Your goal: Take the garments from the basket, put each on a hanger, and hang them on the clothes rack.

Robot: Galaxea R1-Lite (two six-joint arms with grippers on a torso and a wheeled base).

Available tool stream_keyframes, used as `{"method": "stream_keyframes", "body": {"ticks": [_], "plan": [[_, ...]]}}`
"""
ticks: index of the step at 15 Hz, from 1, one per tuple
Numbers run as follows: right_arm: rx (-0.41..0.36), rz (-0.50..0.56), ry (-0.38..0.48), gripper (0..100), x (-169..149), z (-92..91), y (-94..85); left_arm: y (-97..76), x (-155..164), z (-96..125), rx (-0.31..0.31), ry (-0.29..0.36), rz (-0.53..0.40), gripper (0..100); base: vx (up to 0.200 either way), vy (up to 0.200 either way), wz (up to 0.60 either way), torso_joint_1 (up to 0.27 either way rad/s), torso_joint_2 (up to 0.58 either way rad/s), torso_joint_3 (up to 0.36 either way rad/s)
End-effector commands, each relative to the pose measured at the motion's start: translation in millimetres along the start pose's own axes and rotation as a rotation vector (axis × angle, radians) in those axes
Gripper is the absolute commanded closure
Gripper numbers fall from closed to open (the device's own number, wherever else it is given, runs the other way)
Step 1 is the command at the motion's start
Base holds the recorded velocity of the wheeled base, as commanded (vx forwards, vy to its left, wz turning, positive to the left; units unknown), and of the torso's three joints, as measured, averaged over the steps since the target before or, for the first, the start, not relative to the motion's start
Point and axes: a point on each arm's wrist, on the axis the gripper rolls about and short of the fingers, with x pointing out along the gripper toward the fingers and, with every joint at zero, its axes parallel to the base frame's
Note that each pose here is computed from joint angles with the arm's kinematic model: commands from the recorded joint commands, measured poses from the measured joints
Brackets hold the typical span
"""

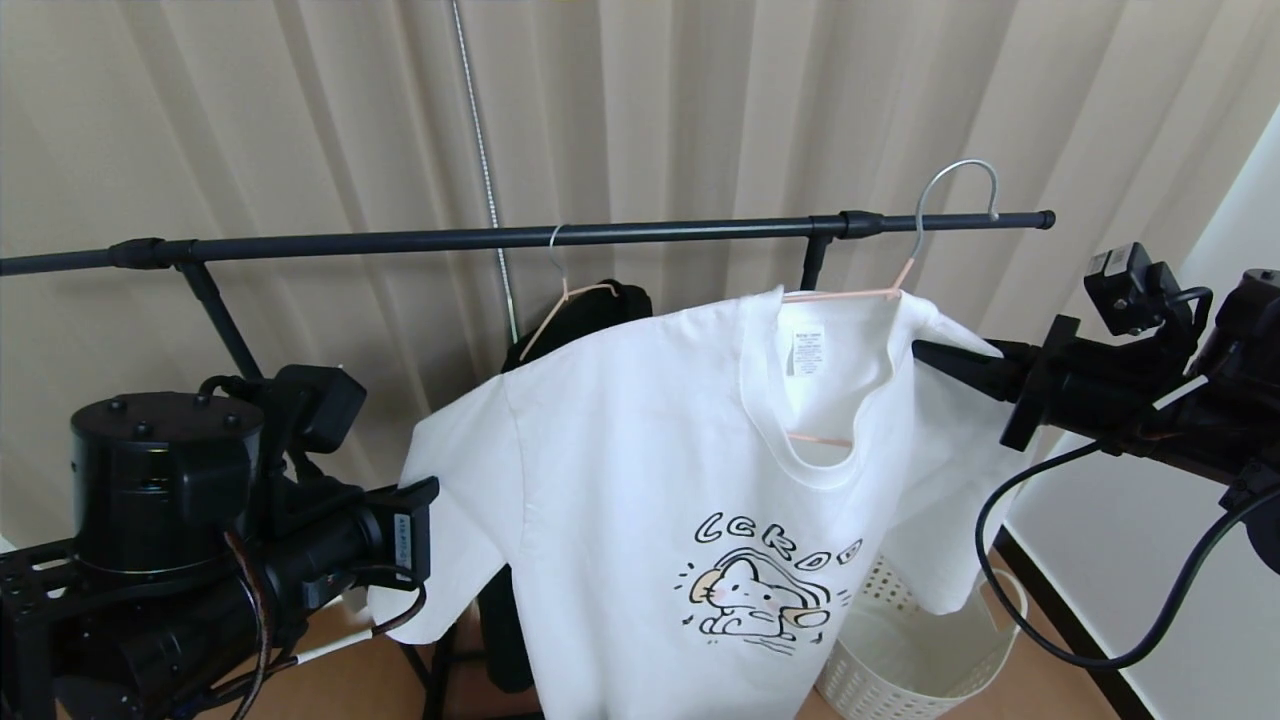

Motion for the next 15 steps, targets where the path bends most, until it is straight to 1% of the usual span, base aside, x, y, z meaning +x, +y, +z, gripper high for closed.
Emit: {"method": "stream_keyframes", "body": {"ticks": [1,6,8,15], "plan": [[-0.001,-0.002,0.0,100,-0.2,0.0,-0.4,-0.1,0.8,0.6,-0.001,-0.001,0.001,100,0.0,0.0,0.0,0.0,0.0,0.0],[-0.003,-0.016,0.0,100,-2.0,0.0,-4.4,-0.2,1.5,0.2,-0.002,0.002,0.002,100,0.0,0.0,0.0,0.0,0.0,0.0],[-0.004,-0.02,-0.001,100,-2.5,0.1,-5.9,-0.3,1.8,0.0,-0.02,0.004,0.001,100,0.0,0.0,0.0,0.0,0.0,0.0],[-0.009,-0.023,-0.006,100,-2.9,2.2,-6.4,-0.6,1.2,-1.2,-0.017,0.007,0.0,100,0.0,0.0,0.0,0.0,0.0,0.0]]}}
